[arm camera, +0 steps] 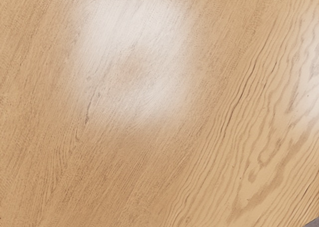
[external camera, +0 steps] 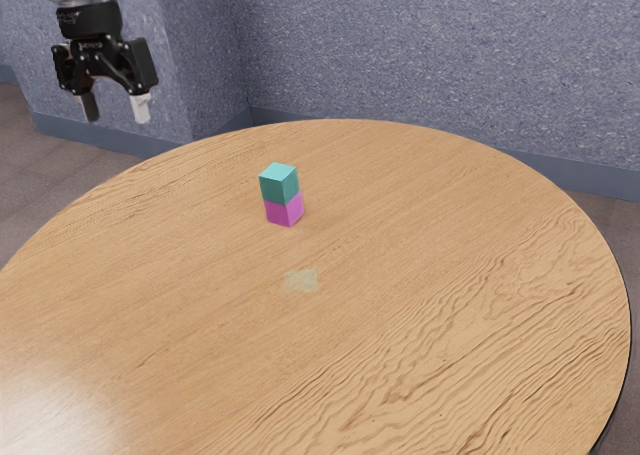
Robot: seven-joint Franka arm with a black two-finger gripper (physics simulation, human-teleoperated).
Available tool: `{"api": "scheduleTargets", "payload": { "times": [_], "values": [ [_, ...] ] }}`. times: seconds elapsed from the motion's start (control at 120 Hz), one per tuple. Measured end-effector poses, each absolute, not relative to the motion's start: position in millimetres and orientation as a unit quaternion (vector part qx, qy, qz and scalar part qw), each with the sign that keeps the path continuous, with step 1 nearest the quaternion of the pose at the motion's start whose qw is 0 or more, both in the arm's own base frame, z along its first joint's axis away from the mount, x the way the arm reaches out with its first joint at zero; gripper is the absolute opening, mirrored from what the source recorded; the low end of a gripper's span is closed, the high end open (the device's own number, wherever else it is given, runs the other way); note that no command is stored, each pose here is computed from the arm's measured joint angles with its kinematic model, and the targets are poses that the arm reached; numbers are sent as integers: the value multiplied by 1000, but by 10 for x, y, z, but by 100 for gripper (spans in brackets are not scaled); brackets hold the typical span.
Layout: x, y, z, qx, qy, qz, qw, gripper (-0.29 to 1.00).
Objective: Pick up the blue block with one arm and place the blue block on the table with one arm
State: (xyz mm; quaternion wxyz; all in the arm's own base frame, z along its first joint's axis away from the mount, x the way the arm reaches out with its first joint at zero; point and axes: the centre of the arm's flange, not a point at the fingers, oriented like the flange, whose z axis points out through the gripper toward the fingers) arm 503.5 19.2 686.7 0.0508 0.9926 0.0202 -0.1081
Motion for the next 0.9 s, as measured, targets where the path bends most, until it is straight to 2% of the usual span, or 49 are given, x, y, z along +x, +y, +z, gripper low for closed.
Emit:
{"api": "scheduleTargets", "payload": {
  "times": [0.067,0.117,0.183,0.283,0.392,0.742,0.9],
  "values": [
    [4914,425,6996,995,44,-69,55,70],
    [5074,551,6857,994,58,-66,58,70],
    [5588,655,6263,992,68,-89,63,70],
    [6199,242,5401,992,38,-106,58,70],
    [6790,224,4796,996,35,-67,50,70],
    [7554,512,4085,997,22,70,29,70],
    [7754,686,3961,992,16,122,31,70]
  ]
}}
